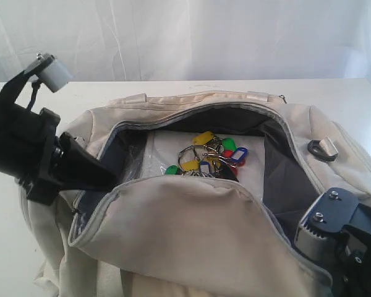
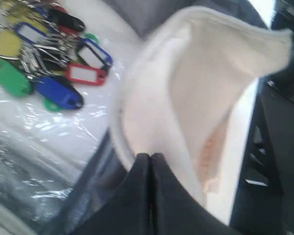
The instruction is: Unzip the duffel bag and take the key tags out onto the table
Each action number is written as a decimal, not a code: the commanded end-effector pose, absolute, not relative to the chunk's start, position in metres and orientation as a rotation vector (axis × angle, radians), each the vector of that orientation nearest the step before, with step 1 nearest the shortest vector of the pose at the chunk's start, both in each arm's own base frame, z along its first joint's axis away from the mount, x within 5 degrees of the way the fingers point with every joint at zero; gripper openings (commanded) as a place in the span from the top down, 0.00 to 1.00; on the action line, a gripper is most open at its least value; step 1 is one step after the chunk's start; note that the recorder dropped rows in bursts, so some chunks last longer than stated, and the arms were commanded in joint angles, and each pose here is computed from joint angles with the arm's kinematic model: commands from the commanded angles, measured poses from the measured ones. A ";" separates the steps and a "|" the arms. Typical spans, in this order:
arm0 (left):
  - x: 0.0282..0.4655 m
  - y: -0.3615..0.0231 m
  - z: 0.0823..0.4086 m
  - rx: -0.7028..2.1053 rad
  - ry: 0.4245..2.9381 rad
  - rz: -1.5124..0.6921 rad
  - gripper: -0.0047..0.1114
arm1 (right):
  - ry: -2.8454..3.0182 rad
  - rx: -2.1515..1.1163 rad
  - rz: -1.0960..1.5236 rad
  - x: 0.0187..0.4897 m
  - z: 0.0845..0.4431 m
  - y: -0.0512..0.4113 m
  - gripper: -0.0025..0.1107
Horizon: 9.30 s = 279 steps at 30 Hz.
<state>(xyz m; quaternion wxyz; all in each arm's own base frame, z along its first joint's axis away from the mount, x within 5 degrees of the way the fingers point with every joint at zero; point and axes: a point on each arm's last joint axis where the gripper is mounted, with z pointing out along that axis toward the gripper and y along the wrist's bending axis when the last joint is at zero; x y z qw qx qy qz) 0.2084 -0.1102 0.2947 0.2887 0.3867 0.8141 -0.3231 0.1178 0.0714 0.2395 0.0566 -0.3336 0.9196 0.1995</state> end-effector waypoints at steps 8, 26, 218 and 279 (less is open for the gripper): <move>0.215 -0.121 0.278 1.056 2.233 -1.091 0.96 | 2.805 -1.070 0.616 0.112 0.236 0.070 0.43; 0.187 -0.121 0.275 1.261 2.258 -1.401 0.96 | 2.551 -0.927 0.540 0.122 0.310 0.073 0.41; 0.297 -0.039 0.377 0.833 2.423 0.305 0.96 | 2.136 -0.541 0.153 0.146 0.317 0.050 0.98; 0.330 -0.124 0.229 0.842 2.644 -0.716 0.50 | 2.127 -0.530 0.165 0.146 0.318 0.051 0.98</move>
